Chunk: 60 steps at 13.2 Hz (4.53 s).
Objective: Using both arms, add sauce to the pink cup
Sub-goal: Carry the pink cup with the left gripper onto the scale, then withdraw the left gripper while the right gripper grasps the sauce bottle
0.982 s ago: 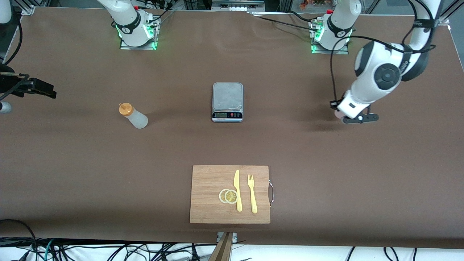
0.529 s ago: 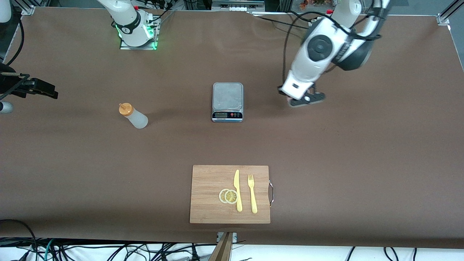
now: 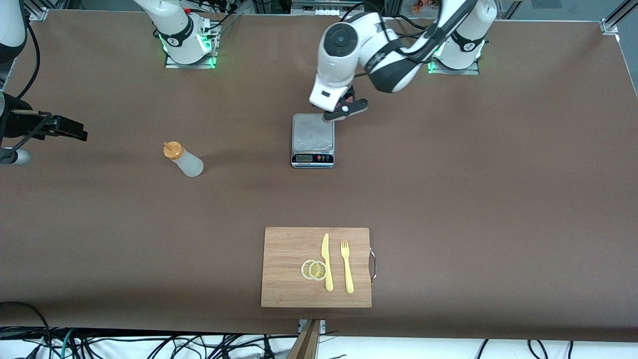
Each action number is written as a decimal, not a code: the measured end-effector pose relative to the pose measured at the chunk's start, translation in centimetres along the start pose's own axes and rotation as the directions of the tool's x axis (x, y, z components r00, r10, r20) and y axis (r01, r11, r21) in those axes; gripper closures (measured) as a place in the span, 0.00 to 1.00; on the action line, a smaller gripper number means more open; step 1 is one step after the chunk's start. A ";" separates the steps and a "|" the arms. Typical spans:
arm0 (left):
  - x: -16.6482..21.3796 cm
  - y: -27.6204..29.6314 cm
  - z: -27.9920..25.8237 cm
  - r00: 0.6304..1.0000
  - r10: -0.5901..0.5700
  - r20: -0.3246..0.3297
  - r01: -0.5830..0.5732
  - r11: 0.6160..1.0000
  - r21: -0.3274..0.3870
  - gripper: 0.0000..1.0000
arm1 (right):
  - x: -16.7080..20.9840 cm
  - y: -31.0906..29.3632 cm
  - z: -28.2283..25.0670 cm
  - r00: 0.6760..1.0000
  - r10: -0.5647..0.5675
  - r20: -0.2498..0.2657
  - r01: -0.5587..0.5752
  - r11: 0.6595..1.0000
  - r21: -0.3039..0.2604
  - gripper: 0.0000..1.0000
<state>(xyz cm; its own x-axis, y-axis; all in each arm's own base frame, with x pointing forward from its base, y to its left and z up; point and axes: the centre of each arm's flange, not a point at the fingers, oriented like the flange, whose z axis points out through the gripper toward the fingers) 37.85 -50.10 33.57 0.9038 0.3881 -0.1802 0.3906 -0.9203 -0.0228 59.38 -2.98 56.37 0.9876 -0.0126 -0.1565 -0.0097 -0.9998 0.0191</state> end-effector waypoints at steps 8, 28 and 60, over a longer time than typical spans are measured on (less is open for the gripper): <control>1.8 6.7 5.2 0.995 -0.071 -0.074 0.072 0.997 0.002 0.96 | 0.0 0.0 0.0 1.000 0.000 0.002 0.000 1.000 0.000 0.00; 7.5 3.2 -5.6 0.987 0.046 -0.154 -0.032 0.995 0.093 0.00 | 4.0 7.0 10.5 0.610 -0.790 -0.066 0.779 0.582 0.234 0.00; 30.4 -47.7 -32.8 0.931 0.337 -0.137 -0.336 0.941 0.035 0.00 | 0.0 8.2 42.5 -0.080 -0.303 -0.950 0.985 -0.170 -0.029 0.00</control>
<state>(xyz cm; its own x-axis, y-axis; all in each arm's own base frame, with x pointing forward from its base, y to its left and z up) 52.46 7.24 61.47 0.9975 0.0577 -0.0412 0.0580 -0.9983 0.0051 52.60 -11.90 14.56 0.0728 0.3206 0.9444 0.9790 0.1576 -0.1290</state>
